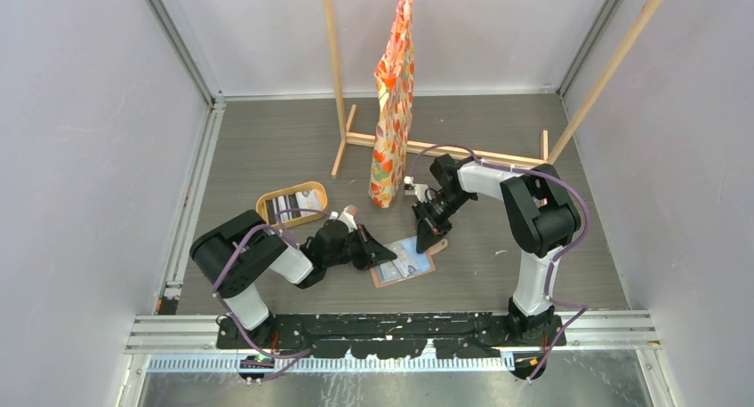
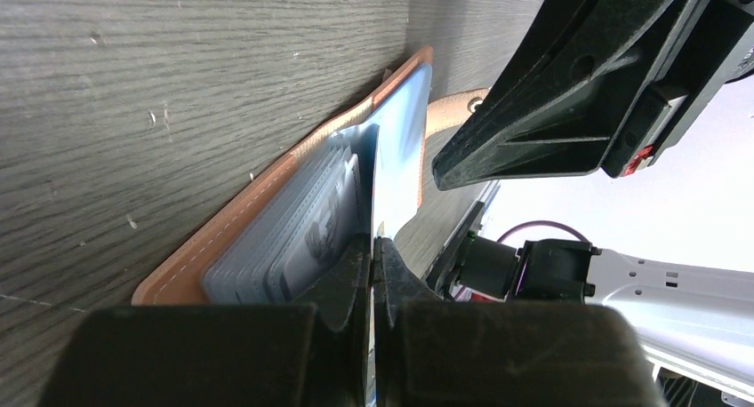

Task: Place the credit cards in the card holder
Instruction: Insert the credit card into the card holder.

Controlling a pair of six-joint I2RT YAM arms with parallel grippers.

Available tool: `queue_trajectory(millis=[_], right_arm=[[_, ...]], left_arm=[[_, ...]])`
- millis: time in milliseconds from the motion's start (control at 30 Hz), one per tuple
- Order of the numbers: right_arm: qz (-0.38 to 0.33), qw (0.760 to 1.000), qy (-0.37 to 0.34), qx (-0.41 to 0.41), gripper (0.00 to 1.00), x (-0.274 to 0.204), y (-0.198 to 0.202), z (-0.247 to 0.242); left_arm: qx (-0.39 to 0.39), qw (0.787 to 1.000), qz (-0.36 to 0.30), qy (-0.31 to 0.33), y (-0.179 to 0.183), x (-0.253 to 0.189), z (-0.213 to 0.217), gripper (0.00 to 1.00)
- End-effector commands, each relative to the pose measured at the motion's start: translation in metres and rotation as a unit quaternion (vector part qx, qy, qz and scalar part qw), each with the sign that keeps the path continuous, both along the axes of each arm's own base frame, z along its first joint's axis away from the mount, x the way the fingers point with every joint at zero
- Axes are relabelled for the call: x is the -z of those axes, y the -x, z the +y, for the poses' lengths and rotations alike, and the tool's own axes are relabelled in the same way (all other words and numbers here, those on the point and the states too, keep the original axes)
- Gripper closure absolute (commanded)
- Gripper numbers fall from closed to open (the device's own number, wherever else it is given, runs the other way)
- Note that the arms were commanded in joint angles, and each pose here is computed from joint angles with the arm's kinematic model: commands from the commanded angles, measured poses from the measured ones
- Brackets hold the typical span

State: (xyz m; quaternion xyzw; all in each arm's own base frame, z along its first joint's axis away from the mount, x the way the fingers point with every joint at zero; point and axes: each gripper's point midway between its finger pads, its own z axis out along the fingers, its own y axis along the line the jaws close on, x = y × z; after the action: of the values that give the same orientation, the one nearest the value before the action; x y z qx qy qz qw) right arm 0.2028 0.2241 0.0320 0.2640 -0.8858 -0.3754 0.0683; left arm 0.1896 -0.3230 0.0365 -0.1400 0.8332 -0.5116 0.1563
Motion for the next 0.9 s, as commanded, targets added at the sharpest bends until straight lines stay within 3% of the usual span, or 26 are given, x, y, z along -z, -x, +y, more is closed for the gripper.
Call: queue_trajectory(millis=[0,867], right_arm=[[-0.019,1.000,-0.006,-0.009,0.99,-0.009,-0.007,0.004],[-0.024,1.000,-0.001,-0.012,0.99,-0.009,-0.008,0.004]], left_arm=[[0.012,1.000,-0.004,0.012,0.004,-0.008,-0.001,1.00],[0.045,0.999,0.015,0.004,-0.007,-0.003,-0.012,1.00]])
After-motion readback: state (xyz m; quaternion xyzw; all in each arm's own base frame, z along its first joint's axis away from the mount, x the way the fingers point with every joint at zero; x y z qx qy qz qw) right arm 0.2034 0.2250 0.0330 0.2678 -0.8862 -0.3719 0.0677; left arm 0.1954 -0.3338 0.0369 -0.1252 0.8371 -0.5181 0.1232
